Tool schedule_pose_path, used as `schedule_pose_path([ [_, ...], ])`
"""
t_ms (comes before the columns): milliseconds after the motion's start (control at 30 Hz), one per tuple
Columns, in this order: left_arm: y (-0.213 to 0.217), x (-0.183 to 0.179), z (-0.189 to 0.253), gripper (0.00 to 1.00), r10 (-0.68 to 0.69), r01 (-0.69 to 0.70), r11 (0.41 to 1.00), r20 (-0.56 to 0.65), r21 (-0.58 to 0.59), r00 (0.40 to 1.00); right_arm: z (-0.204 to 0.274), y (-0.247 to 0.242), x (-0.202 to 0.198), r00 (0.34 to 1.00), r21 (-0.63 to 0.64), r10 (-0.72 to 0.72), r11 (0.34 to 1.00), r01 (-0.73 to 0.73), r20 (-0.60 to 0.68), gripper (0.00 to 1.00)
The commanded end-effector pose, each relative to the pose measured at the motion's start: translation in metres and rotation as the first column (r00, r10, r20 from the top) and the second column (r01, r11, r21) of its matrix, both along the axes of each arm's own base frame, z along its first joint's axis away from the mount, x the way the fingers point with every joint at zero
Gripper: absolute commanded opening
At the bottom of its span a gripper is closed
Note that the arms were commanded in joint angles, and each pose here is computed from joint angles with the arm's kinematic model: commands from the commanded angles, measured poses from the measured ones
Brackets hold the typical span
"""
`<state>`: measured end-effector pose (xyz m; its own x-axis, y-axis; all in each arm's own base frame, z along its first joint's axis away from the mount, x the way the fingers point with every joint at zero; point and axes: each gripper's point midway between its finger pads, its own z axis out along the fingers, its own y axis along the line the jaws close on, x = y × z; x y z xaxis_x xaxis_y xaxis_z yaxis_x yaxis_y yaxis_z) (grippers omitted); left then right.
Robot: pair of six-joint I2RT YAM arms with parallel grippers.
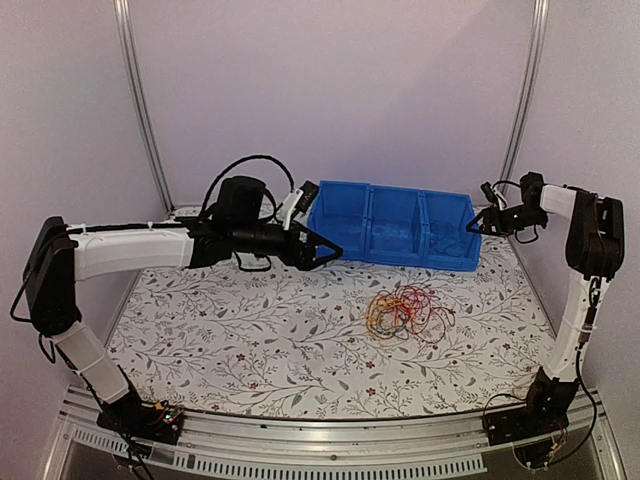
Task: Untangle the cables
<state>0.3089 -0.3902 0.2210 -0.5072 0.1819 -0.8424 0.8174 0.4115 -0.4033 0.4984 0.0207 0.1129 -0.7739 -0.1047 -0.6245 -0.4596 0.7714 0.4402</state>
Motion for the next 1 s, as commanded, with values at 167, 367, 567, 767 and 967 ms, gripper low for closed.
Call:
schedule_pose_path([
  [167, -0.002, -0.009, -0.008, 0.91, -0.029, 0.025, 0.999, -0.092, -0.045, 0.995, 0.06, 0.013, -0.014, 0.997, 0.07, 0.013, 0.997, -0.018, 0.072, 0.72],
  [367, 0.004, -0.014, -0.004, 0.91, -0.012, 0.006, 0.998, -0.093, -0.066, 0.996, 0.072, 0.017, -0.021, 0.996, 0.081, 0.016, 0.996, -0.023, 0.084, 0.72],
  [567, 0.007, -0.018, -0.002, 0.9, -0.003, -0.005, 0.996, -0.101, -0.086, 0.995, 0.061, 0.035, -0.026, 0.998, 0.116, 0.053, 0.992, -0.058, 0.045, 0.72],
  [767, 0.014, -0.016, -0.002, 0.87, 0.047, -0.055, 0.995, -0.101, -0.079, 0.994, 0.034, 0.082, -0.026, 0.991, -0.035, 0.134, 0.99, -0.134, 0.002, 0.73],
  [967, 0.035, 0.007, -0.009, 0.88, 0.234, -0.234, 0.972, -0.022, 0.025, 0.972, 0.056, 0.063, -0.015, 0.994, -0.342, 0.023, 0.939, 0.016, 0.11, 0.8],
])
